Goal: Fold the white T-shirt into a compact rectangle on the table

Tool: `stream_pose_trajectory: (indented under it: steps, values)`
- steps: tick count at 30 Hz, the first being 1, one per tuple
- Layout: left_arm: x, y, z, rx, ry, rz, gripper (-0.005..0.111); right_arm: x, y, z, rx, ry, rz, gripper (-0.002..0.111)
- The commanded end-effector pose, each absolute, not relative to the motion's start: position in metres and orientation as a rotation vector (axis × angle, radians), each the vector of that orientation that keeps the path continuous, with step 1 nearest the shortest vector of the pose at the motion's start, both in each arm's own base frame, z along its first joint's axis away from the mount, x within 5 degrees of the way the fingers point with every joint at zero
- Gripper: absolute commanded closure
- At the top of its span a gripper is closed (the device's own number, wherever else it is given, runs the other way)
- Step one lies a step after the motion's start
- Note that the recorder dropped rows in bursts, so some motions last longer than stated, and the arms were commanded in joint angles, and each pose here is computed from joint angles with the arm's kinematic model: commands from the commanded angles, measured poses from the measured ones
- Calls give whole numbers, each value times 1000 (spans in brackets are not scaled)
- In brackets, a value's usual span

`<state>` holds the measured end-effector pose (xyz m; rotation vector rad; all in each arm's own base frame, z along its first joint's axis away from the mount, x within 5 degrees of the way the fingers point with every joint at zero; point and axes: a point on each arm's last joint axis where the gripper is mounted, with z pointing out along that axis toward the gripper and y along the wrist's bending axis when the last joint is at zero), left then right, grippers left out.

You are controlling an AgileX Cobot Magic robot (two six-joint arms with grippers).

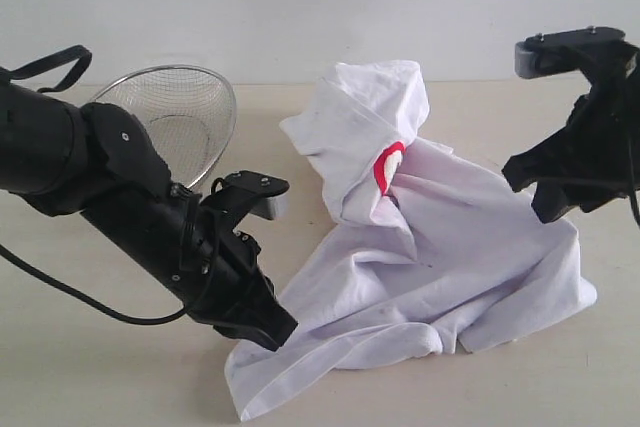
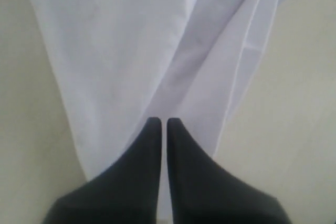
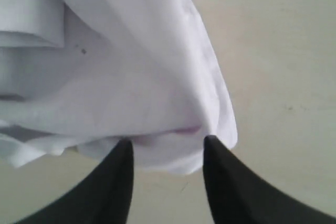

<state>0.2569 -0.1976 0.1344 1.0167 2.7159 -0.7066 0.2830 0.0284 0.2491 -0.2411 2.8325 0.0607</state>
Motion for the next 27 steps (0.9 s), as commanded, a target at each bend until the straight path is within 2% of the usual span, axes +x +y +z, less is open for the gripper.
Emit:
stream_pose_trajectory:
  steps: [1, 5, 18, 27]
  values:
    - [259, -199, 125, 994, 2718, -674, 102, 261, 27, 271, -181, 2904, 107, 59]
    - [260, -199, 123, 988, 2718, -665, 102, 250, 27, 267, -175, 2937, 121, 60]
    - [267, -195, 119, 985, 2694, -572, 102, 236, 25, 217, -133, 2911, 105, 61]
    - [260, -196, 119, 968, 2760, -625, 102, 240, 26, 217, -112, 2863, 122, 103]
